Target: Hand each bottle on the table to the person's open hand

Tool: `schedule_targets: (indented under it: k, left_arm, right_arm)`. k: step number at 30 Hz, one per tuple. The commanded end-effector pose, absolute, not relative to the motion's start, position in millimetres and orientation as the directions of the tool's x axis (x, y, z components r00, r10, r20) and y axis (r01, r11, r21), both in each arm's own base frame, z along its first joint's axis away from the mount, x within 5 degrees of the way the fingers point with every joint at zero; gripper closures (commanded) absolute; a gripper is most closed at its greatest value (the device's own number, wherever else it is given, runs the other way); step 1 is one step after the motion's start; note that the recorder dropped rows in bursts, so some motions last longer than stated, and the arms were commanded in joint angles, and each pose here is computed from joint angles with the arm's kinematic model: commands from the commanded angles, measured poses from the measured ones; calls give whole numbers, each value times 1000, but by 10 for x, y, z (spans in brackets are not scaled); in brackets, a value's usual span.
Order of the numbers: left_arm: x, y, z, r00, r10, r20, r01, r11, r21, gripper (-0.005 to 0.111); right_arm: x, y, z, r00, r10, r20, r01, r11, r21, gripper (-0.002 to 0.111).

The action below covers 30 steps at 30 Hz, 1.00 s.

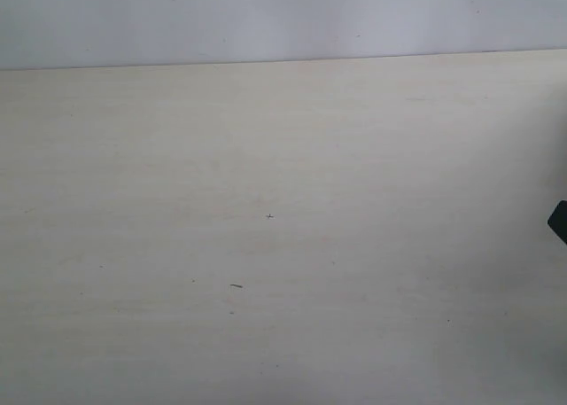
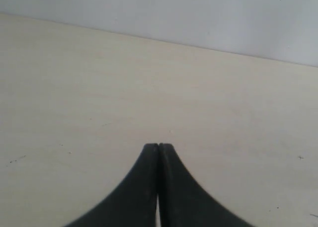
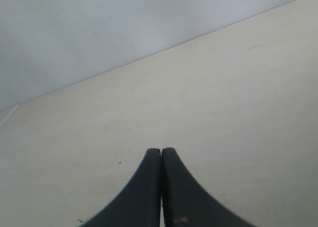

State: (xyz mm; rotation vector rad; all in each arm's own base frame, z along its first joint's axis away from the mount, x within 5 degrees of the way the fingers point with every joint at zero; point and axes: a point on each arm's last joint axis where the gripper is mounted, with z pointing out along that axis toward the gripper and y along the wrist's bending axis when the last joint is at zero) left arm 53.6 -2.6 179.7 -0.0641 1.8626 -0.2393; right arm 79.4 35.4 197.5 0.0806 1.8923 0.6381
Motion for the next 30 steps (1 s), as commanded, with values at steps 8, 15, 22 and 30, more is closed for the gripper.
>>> schedule_targets:
  k: [8, 15, 22, 30]
  left_arm:
    - [532, -20, 1793, -304, -164, -938, 72, 978, -194, 107]
    - [532, -20, 1793, -304, -164, -938, 72, 978, -194, 107]
    - [532, -20, 1793, -304, -164, -938, 72, 978, -194, 107]
    - [532, -20, 1793, -304, -164, -938, 72, 978, -194, 107]
  right_arm:
    - [791, 346, 1973, -402, 337, -851, -238, 859, 453, 108]
    - [791, 346, 1973, -402, 337, -851, -238, 859, 453, 108]
    - [791, 346, 1973, -402, 337, -851, -238, 859, 453, 108]
    - [786, 197, 2078, -157, 29, -987, -235, 970, 65, 108]
